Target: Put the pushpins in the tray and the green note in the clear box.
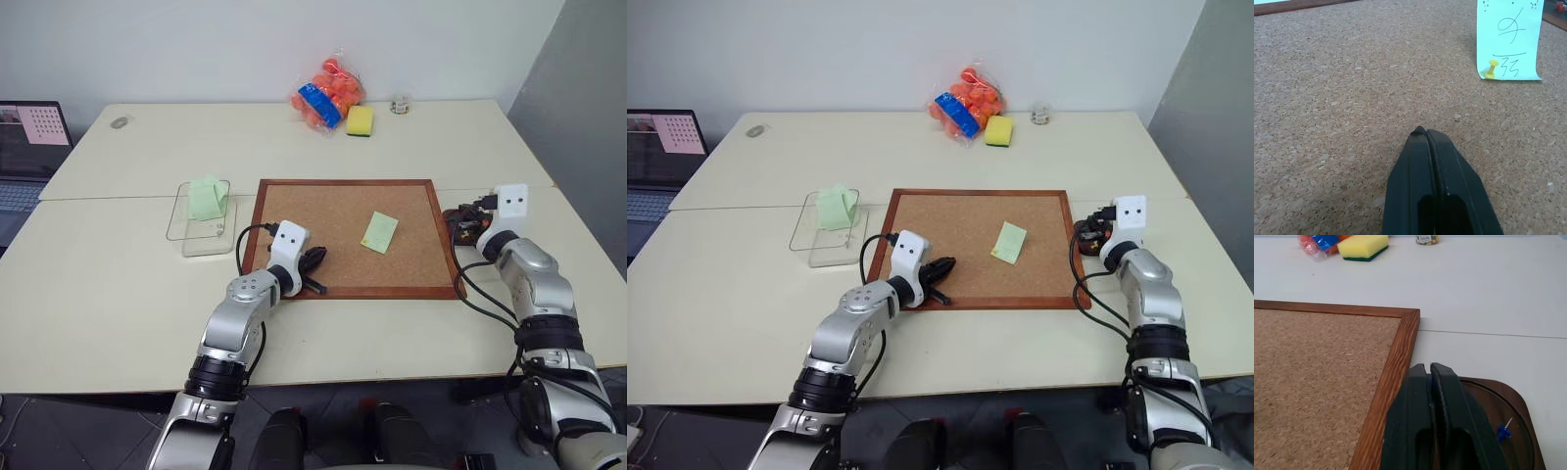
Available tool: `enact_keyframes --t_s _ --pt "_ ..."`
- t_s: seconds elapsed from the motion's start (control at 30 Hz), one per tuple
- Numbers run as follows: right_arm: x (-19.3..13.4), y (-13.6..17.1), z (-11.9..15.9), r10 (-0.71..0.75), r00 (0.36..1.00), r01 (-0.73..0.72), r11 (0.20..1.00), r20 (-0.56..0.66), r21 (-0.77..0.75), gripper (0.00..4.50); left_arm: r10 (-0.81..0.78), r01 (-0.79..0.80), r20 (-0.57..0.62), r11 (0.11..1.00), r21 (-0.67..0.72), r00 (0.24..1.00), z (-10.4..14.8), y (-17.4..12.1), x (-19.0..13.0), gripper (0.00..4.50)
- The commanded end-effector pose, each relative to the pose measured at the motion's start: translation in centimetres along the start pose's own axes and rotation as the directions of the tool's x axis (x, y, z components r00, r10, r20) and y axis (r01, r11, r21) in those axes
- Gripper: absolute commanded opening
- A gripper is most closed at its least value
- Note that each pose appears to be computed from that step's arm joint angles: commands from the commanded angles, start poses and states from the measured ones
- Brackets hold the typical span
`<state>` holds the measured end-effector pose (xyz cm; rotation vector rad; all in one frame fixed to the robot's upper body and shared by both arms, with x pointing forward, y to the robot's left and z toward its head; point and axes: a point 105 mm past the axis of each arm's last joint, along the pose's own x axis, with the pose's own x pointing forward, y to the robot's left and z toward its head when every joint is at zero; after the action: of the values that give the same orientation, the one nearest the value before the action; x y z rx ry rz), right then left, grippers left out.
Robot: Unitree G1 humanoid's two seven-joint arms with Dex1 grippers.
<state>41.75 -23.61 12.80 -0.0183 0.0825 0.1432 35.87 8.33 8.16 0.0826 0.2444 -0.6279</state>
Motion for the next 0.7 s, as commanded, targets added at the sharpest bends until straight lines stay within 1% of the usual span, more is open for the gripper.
enact_keyframes --t_s 0.03,0.1,0.23,0.33,0.43,0.53,0.6,0.67,0.7 --pt "0.2 -1.1 1.3 -0.056 0.998 0.056 0.998 0.042 -0.002 1.24 -0.006 0.002 -0.088 0.999 -0.04 0.996 -2.7 -0.2 -0.3 0.0" --pt "0.2 -1.6 1.1 -0.074 0.997 0.074 0.997 0.035 -0.012 1.56 -0.004 0.0 -0.089 0.999 -0.042 0.996 -2.7 -0.3 -0.3 0.0" --pt "0.2 -2.1 1.0 -0.095 0.995 0.095 0.995 0.036 -0.009 2.61 -0.003 -0.001 -0.089 0.999 -0.045 0.996 -2.8 -0.4 -0.3 0.0" --pt "0.1 -2.2 1.0 -0.101 0.994 0.102 0.995 0.037 -0.017 3.18 -0.007 0.003 -0.088 0.999 -0.046 0.996 -2.7 -0.5 -0.2 0.0" --pt "0.0 -2.2 1.0 -0.103 0.994 0.104 0.994 0.041 -0.022 3.86 -0.01 0.006 -0.088 0.999 -0.046 0.996 -2.7 -0.5 -0.1 0.0" --pt "-0.1 -1.9 1.3 -0.085 0.995 0.087 0.996 0.06 -0.024 4.45 -0.012 0.008 -0.088 0.999 -0.045 0.996 -2.7 -0.5 -0.1 0.0" --pt "-0.2 -1.1 1.8 -0.039 0.995 0.041 0.999 0.087 -0.029 4.48 -0.012 0.008 -0.088 0.999 -0.044 0.996 -2.7 -0.5 -0.1 0.0" --pt "-0.6 0.6 2.5 0.06 0.99 -0.054 0.998 0.129 -0.044 4.48 -0.013 0.009 -0.087 0.999 -0.045 0.996 -2.7 -0.5 -0.1 0.0" --pt "-0.9 1.9 2.8 0.133 0.98 -0.124 0.99 0.148 -0.067 4.48 -0.013 0.009 -0.087 0.999 -0.045 0.996 -2.7 -0.5 -0.1 0.0"
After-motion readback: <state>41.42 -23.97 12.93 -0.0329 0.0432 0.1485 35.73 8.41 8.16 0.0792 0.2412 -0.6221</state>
